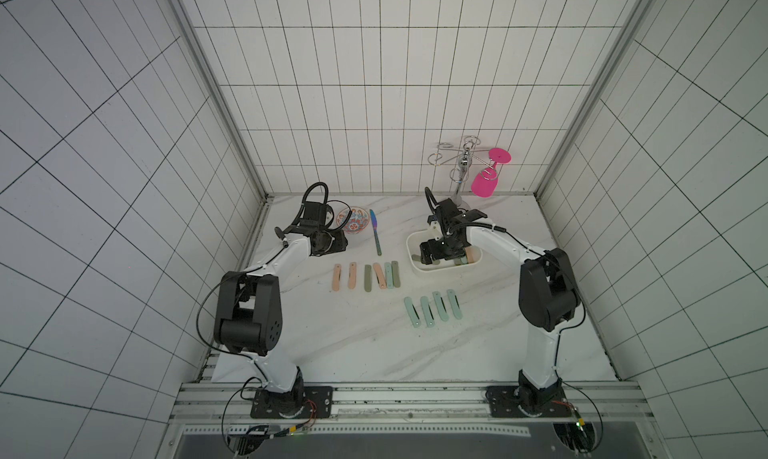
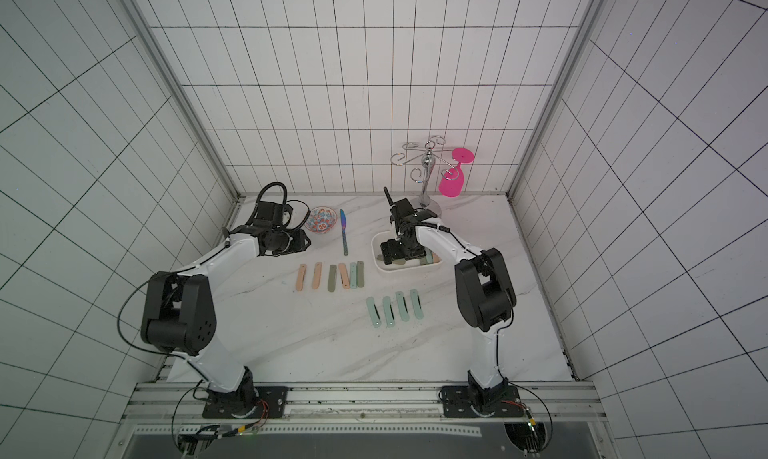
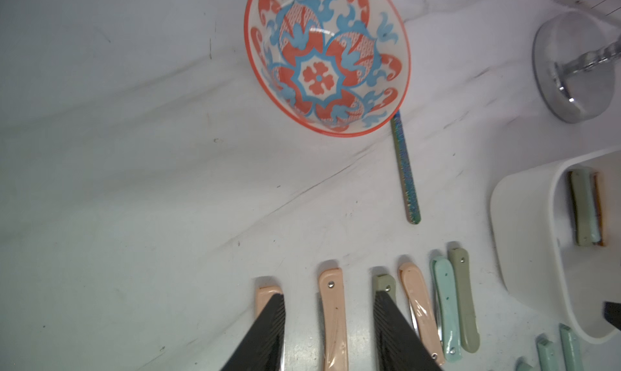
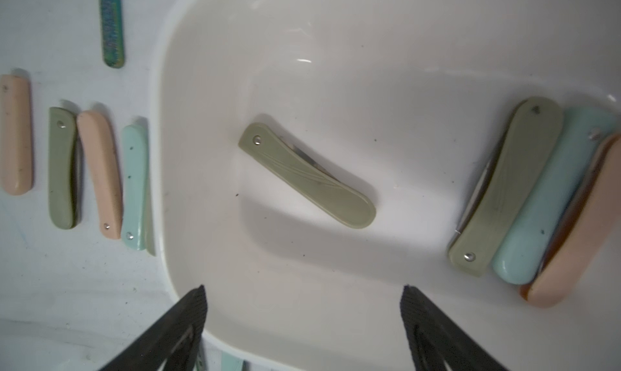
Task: Take the fruit knife out of the storage box
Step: Place the fruit knife at the center of the board, then pick up the fruit knife from the storage box.
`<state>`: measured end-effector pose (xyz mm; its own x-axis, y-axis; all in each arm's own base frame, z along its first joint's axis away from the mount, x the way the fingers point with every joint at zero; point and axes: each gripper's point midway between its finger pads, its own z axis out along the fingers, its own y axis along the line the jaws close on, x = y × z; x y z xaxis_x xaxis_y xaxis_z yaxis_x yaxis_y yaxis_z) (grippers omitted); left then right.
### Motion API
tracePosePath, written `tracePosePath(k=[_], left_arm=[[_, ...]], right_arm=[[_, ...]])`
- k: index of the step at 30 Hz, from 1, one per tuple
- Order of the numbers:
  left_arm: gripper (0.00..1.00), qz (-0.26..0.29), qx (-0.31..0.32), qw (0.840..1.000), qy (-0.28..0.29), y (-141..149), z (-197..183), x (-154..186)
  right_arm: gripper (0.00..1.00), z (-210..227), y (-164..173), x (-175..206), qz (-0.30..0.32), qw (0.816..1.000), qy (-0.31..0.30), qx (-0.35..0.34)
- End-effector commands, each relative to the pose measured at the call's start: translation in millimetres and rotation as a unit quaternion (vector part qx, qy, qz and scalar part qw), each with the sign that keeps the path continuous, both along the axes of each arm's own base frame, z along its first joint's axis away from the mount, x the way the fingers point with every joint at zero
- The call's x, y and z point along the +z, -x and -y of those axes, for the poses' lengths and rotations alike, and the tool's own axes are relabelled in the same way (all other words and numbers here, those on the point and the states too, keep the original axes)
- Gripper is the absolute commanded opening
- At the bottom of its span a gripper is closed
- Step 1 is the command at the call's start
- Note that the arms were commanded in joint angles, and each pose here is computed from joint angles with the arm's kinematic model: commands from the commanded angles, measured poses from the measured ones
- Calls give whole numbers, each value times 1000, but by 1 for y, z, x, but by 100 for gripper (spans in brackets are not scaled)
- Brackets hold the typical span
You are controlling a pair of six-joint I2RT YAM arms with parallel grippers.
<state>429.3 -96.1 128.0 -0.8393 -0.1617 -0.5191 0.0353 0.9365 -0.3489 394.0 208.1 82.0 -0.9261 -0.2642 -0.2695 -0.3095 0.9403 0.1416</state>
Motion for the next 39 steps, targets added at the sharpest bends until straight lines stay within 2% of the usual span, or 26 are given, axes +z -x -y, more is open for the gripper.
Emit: tracePosePath(k=[1,5,9,11,20,28,31,35,39], left_arm=[[48,35,-5,999,40,-1,10,26],[48,42,-15,997,58,6,16,36],[48,39,-21,997,67,11,20,37],[48,37,-22,997,68,13,21,35],[48,32,-31,996,77,9,26,33],[48,29,-35,996,82,3,29,31],[48,29,-37,995,83,1,30,31],[48,26,-37,996,83,1,30,29],[48,24,-34,996,83,2,29,27]], right_arm=[[83,19,-21,2,25,999,42,-14],[81,19,-30,-4,23,999,31,-19],[87,-3,-21,-9,-9,1000,-24,0],[88,-8,-17,-13,-18,999,-31,7],[91,-10,-7,-37,-41,999,2,25],[90,1,-7,-68,-48,994,87,38],[82,13,-12,-78,-45,991,122,22],[67,20,-23,-83,-37,991,126,-2],[36,25,-39,-78,-21,994,107,-31]])
